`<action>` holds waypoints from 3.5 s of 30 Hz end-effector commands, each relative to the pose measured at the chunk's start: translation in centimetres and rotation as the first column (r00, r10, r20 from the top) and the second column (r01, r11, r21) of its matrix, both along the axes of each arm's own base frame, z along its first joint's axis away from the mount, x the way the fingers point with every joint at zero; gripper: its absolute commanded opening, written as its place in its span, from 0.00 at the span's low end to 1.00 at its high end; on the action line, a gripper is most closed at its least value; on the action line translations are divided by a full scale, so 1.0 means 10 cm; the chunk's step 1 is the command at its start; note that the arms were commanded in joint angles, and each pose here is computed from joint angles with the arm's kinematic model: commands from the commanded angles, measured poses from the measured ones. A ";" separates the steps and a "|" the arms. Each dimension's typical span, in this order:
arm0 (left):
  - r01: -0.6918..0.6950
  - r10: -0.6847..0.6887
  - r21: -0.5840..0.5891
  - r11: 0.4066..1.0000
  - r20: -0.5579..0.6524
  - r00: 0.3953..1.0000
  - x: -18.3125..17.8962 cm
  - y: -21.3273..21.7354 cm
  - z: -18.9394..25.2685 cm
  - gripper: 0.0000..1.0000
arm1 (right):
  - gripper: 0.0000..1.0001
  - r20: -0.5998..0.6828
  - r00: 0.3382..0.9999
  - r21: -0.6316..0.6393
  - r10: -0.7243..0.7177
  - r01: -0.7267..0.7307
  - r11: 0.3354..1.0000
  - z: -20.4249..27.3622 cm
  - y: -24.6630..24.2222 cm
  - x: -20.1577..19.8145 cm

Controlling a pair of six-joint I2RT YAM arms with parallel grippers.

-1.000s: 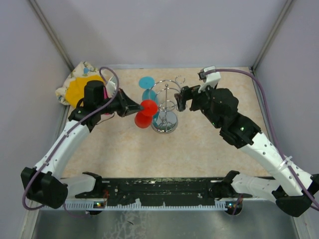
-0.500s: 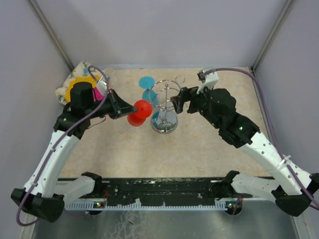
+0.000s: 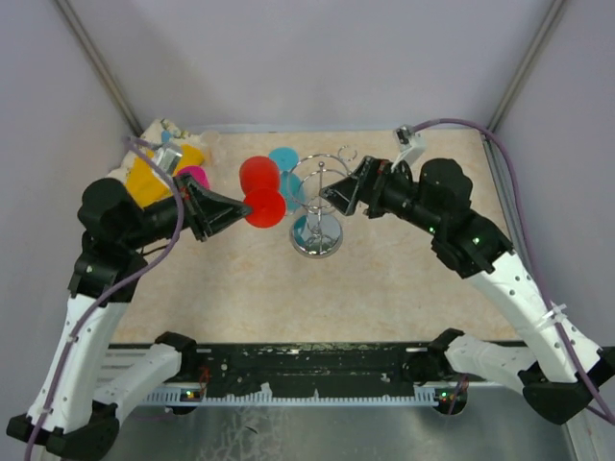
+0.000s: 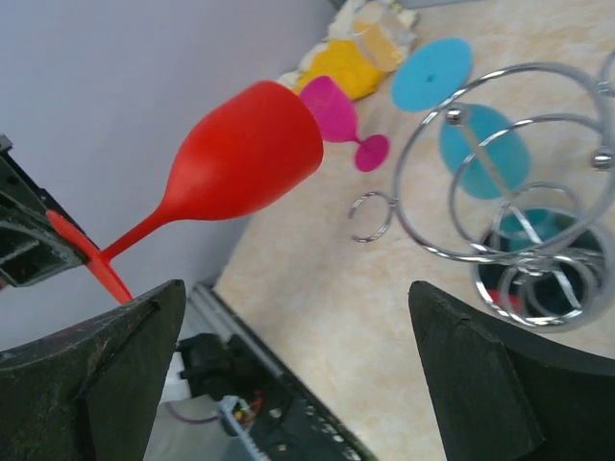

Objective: Take the wine glass off the wine glass rack

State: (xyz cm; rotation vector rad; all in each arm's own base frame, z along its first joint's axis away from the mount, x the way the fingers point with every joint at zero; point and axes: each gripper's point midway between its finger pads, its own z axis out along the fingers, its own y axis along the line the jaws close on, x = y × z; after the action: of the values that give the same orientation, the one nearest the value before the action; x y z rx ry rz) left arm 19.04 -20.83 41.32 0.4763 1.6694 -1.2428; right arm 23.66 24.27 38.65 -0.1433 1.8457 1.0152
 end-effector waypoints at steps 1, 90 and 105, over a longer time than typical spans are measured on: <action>0.050 -0.051 0.013 0.999 0.332 0.942 -0.24 0.05 0.35 0.00 | 0.99 -0.053 0.967 0.269 0.248 -0.226 0.936 0.31 0.30 -0.23; 0.164 -0.186 0.097 0.982 0.678 0.711 -1.01 0.18 0.30 1.00 | 0.72 0.115 0.993 0.241 0.014 -0.042 0.970 0.61 -0.57 0.86; 0.158 -0.179 0.092 0.983 0.653 0.736 -0.81 0.12 0.16 1.00 | 0.69 0.138 0.705 -0.162 -0.696 0.709 0.686 -0.26 -2.40 2.04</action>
State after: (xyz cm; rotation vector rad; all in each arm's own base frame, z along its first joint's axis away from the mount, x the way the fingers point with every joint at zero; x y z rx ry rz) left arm 10.24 -19.54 43.13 0.9942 1.0510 -1.0125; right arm 42.01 5.41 36.15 0.3394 1.7470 0.6280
